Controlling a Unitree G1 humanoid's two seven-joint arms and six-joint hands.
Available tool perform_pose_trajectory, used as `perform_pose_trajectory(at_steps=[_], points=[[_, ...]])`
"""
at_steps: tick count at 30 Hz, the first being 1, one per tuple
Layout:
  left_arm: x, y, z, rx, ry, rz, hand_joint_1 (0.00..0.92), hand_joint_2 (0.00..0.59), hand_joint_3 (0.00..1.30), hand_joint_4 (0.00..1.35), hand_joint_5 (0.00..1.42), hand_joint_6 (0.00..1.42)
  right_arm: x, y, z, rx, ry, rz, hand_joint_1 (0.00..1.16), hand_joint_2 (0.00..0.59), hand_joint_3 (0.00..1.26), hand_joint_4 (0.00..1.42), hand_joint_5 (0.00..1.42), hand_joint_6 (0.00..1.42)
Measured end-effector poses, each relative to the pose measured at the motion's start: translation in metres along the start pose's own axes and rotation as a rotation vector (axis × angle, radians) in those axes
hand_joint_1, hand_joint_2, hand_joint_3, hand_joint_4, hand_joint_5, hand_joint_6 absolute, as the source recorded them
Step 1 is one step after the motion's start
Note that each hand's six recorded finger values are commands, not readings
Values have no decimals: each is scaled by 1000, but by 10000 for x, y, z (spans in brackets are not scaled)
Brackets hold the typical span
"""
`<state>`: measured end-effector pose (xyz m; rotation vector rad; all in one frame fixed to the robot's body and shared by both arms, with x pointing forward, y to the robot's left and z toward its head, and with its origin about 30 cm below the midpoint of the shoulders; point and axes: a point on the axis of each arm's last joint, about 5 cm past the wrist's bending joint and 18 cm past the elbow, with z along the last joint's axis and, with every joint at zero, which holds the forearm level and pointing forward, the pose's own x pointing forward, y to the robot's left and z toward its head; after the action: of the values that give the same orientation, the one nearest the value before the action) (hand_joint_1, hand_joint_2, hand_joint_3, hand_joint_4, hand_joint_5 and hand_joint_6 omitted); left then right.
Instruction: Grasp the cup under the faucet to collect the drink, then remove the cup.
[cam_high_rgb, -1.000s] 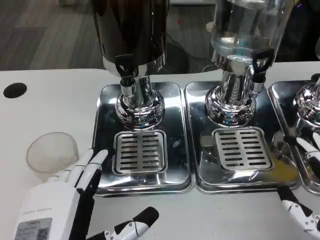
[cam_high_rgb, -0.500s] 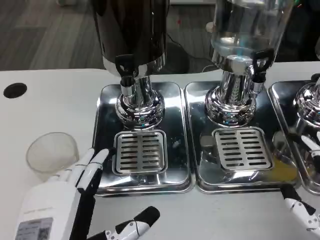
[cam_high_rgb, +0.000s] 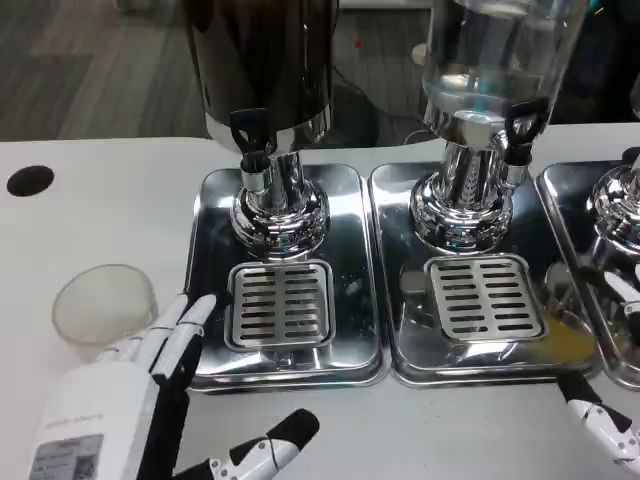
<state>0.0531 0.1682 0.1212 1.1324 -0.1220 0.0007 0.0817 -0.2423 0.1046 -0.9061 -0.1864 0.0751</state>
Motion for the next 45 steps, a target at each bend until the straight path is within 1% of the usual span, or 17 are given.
perform_pose_trajectory(at_steps=[6,8,11,14,18,19,21,23,26,28,30,35,38,41,45], points=[[-5,7,-12,1,7,6,0,88,173,99,239,293,-12,8,1,3,3,5,470,333,120,0,0,0],[-10,19,-29,5,15,13,0,80,173,99,244,294,-19,17,4,7,5,7,470,333,122,0,0,0],[-11,42,-59,-11,32,34,0,78,173,99,246,311,-35,31,8,13,11,10,469,333,124,0,0,0],[1,61,-81,-3,37,47,0,75,173,106,257,314,-53,38,10,16,17,12,468,333,125,0,0,0],[58,117,-144,-4,71,93,0,64,173,109,280,346,-90,42,15,22,19,17,468,335,129,0,0,0],[81,132,-161,-2,84,107,0,63,175,111,286,362,-95,40,16,22,17,16,468,336,130,0,0,0],[136,173,-208,-6,134,145,0,61,169,112,295,378,-111,34,17,29,12,13,468,337,133,0,0,0],[164,193,-234,2,159,157,0,56,167,112,305,397,-122,31,17,30,12,13,467,338,134,0,0,0],[273,246,-330,20,238,187,0,48,166,112,314,418,-148,32,14,46,3,11,469,341,136,0,0,0],[329,273,-375,27,277,198,0,43,149,101,318,440,-182,44,-2,52,9,19,470,343,137,0,0,0],[381,285,-400,29,301,199,0,35,129,98,319,444,-210,51,-14,60,18,24,472,344,138,0,0,0],[503,301,-448,31,367,205,0,24,116,90,318,464,-274,49,-50,79,26,26,474,346,143,0,0,0],[591,294,-495,53,414,194,1,21,114,89,326,481,-323,26,-64,89,20,23,478,344,146,0,0,0],[686,260,-539,55,460,171,26,25,114,89,351,504,-368,23,-84,102,22,24,481,343,147,0,0,0],[767,224,-558,92,488,146,85,30,114,102,380,534,-405,13,-97,111,21,23,483,343,148,0,0,0]])
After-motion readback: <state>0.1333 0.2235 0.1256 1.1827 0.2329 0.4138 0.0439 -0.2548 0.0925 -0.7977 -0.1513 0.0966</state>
